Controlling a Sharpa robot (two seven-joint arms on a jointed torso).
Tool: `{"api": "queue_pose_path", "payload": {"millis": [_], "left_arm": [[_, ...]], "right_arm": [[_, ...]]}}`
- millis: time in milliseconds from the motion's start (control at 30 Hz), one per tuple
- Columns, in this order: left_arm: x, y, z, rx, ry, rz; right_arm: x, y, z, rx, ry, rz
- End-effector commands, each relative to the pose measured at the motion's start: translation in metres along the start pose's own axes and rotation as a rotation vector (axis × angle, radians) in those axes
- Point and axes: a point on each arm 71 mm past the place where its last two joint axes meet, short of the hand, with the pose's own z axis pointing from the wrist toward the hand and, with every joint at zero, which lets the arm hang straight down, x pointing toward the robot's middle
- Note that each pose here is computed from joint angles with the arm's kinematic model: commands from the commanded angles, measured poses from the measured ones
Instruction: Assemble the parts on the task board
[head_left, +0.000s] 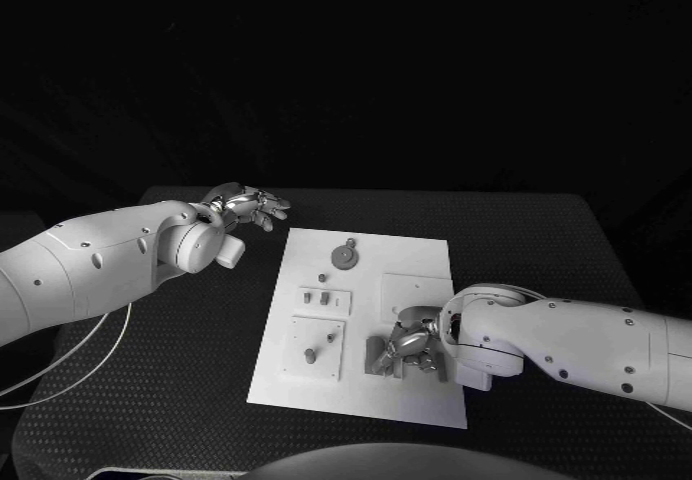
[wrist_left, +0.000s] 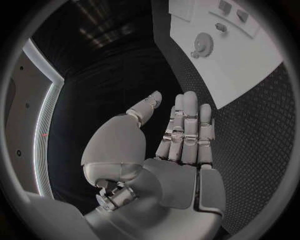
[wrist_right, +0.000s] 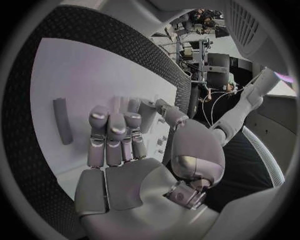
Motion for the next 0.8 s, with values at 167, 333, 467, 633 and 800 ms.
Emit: {"api": "queue_pose_path", "payload": {"millis": [167, 333, 467, 633, 800], "left_arm": [[0.0017, -0.001, -0.0002, 0.004, 0.017, 0.003], [0.0018, -0.0009, -0.0002, 0.003, 0.018, 0.004], [0.0018, -0.0009, -0.0002, 0.003, 0.017, 0.005], [0.002, -0.0009, -0.0002, 0.002, 0.018, 0.005], [0.0015, -0.0007, -0.0003, 0.002, 0.017, 0.006]], "right_arm": [[-0.0009, -0.0028, 0.0007, 0.004, 0.016, 0.007], [-0.0003, -0.0015, 0.0006, -0.001, 0.017, 0.007], [-0.001, -0.0016, 0.0005, -0.003, 0.009, 0.011], [-0.0006, -0.0008, 0.0002, -0.013, 0.009, 0.011], [0.0005, -0.0003, -0.0004, -0.02, 0.018, 0.006]]}}
